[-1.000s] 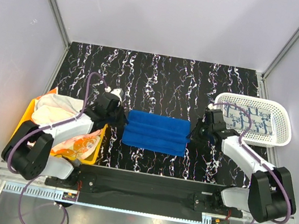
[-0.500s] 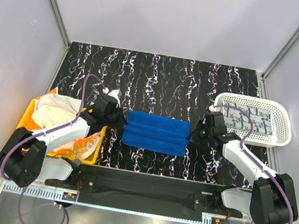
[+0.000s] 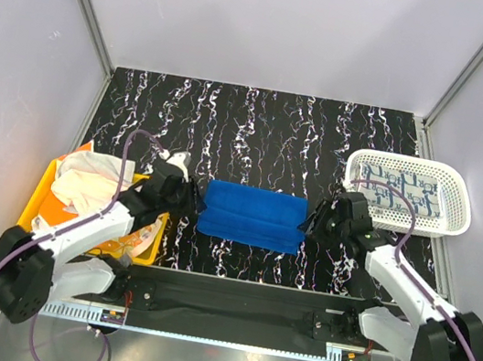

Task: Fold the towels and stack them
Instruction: Fold the towel

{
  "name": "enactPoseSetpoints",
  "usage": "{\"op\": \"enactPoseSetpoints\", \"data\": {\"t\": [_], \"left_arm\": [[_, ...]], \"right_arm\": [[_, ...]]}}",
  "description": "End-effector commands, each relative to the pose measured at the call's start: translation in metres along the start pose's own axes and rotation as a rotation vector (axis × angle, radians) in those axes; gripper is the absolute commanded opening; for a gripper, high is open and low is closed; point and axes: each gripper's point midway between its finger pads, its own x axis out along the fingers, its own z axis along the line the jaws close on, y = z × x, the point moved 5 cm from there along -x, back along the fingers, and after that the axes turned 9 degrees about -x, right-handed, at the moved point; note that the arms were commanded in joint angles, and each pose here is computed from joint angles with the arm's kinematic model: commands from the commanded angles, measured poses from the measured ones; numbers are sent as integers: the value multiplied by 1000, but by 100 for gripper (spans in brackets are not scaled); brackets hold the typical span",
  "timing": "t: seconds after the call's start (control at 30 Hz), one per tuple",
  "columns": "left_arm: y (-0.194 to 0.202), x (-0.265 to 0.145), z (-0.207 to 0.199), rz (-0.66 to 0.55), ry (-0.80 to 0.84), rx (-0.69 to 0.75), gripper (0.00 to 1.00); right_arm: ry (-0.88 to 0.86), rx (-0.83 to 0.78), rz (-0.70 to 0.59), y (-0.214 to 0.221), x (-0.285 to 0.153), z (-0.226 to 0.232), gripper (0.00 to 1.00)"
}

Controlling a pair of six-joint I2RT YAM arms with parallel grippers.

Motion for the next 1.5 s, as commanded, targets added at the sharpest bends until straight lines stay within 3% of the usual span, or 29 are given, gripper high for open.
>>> {"op": "enactPoseSetpoints", "data": {"t": [0.0, 0.2, 0.3, 0.6, 1.0, 1.47], "left_arm": [[-26, -22, -26, -99, 64, 4, 41], [-48, -20, -51, -112, 80, 28, 40], [-60, 4, -61, -106, 48, 38, 40], [-32, 62, -60, 45, -44, 66, 34], [8, 44, -46, 87, -24, 63, 33], [23, 18, -46, 84, 23, 68, 34]], "right_arm": [[-32, -21, -70, -18, -21, 16, 44], [-9, -32, -111, -40, -25, 24, 46], [14, -35, -65, -47, -2, 25, 45], [37, -53, 24, -33, 39, 36, 40], [16, -58, 45, -6, 23, 38, 40], [23, -55, 50, 6, 2, 35, 40]]}}
